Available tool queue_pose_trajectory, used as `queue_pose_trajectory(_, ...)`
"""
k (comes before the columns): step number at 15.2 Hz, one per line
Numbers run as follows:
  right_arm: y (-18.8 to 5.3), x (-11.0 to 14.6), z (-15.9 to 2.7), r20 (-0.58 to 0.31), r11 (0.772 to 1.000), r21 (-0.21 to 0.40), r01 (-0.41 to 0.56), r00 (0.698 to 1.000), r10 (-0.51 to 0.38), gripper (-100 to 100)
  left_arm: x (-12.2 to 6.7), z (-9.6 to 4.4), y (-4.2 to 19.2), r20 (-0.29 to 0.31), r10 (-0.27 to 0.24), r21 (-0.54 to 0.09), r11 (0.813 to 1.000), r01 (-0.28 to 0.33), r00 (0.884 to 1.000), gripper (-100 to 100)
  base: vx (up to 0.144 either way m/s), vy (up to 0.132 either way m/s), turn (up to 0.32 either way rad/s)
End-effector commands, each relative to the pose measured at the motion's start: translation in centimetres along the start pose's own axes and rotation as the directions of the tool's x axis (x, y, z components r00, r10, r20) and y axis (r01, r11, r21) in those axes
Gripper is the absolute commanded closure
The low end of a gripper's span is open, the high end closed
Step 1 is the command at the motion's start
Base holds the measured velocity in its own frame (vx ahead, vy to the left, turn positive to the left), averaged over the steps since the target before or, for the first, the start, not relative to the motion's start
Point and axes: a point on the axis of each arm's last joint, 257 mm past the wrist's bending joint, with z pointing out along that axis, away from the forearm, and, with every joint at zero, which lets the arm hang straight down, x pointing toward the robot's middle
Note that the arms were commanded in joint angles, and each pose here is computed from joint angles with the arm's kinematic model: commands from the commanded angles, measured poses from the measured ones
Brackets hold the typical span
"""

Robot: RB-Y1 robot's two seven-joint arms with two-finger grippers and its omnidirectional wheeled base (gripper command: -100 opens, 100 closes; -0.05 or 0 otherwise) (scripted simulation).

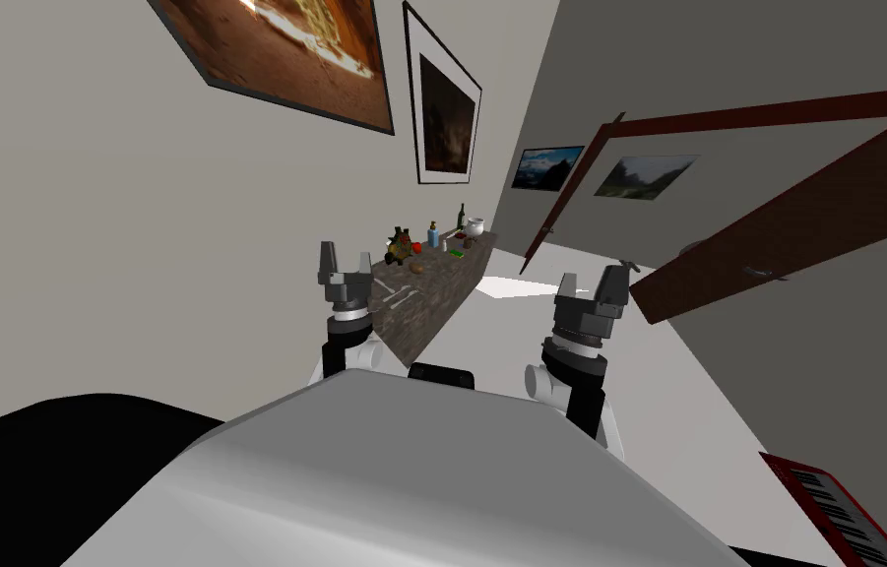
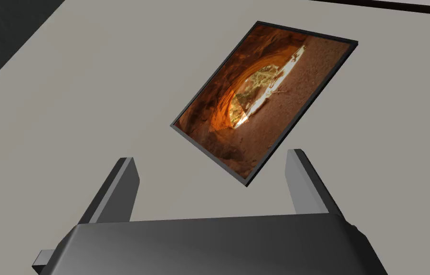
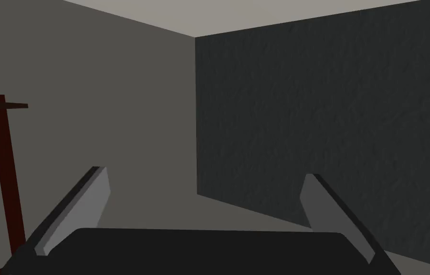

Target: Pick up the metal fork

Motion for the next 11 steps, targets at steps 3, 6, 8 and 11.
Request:
queue_pose_trajectory(3,0.0,0.0,0.0,0.000,1.000,0.000,0.000,1.000,0.000,0,0.2,-0.3,1.2,-0.066,0.016,-0.050,0.999,-0.019,0.998,-100,0.010,-0.011,-0.022)
queue_pose_trajectory(6,0.0,0.0,0.0,0.000,1.000,0.000,0.000,1.000,0.000,0,0.0,-0.4,1.9,-0.093,0.022,-0.081,0.996,-0.030,0.995,-100,0.019,-0.019,-0.027)
queue_pose_trajectory(8,0.0,0.0,0.0,0.000,1.000,0.000,0.000,1.000,0.000,0,-0.3,-0.6,2.7,-0.112,0.028,-0.117,0.992,-0.041,0.993,-100,0.025,-0.026,-0.036)
queue_pose_trajectory(11,0.0,0.0,0.0,0.000,1.000,0.000,0.000,1.000,0.000,0,-1.5,-0.9,4.5,-0.138,0.037,-0.193,0.979,-0.063,0.990,-100,0.033,-0.029,-0.048)
